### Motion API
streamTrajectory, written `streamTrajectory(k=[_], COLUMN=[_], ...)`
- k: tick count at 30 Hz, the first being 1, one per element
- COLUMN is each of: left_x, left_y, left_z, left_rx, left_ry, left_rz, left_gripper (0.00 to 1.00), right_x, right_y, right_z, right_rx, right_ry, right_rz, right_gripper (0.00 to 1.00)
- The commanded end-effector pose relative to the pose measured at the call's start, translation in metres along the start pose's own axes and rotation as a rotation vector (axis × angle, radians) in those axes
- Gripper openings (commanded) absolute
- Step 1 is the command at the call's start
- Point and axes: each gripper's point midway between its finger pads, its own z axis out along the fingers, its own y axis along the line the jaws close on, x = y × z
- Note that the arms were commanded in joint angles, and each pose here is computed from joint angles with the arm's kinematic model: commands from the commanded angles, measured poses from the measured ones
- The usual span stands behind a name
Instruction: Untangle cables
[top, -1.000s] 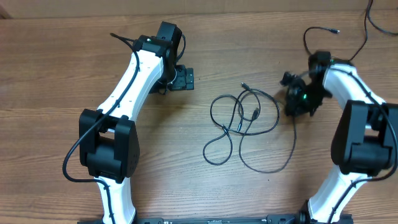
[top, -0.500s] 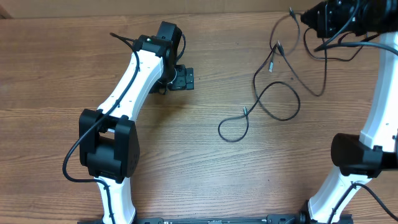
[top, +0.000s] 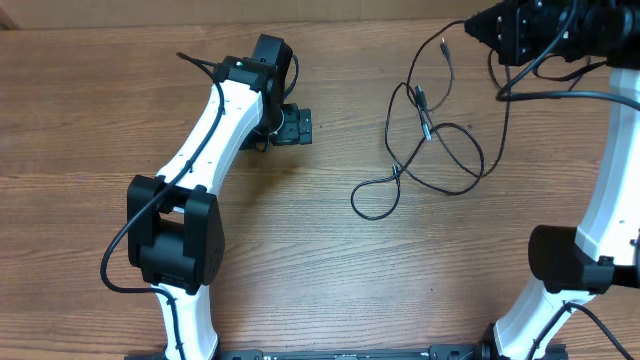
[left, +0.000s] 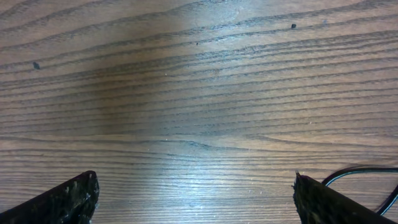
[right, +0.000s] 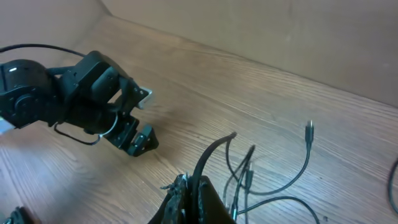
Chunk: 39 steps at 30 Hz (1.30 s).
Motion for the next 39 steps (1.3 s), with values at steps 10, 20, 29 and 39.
streamTrajectory(k=[10, 20, 29, 39], left_x=[-0.005, -0.007, -0.039, -0.033], left_y=[0.0, -0.107, -0.174, -0.194], left_z=[-0.005, -0.018, -0.032, 0.029], left_rx=[0.001, 0.373, 0.356, 0.44], left_ry=[-0.02, -0.129, -0.42, -0.345], left_rz=[-0.011, 0.452, 0.601, 0.618], left_gripper=[1.0, 1.0, 1.0, 1.0], right_x=[-0.001, 0.0, 0.002, 0.002], right_y=[0.018, 0.02, 0.034, 0.035], right_z=[-0.01, -0.01, -0.011, -0.011], right_rx=[0.008, -0.005, -0.079, -0.086], right_ry=[-0.005, 0.0, -0.003, -0.006], right_rz=[-0.032, -0.026, -0.066, -0.065], right_gripper=[0.04, 0.04, 0.04, 0.04])
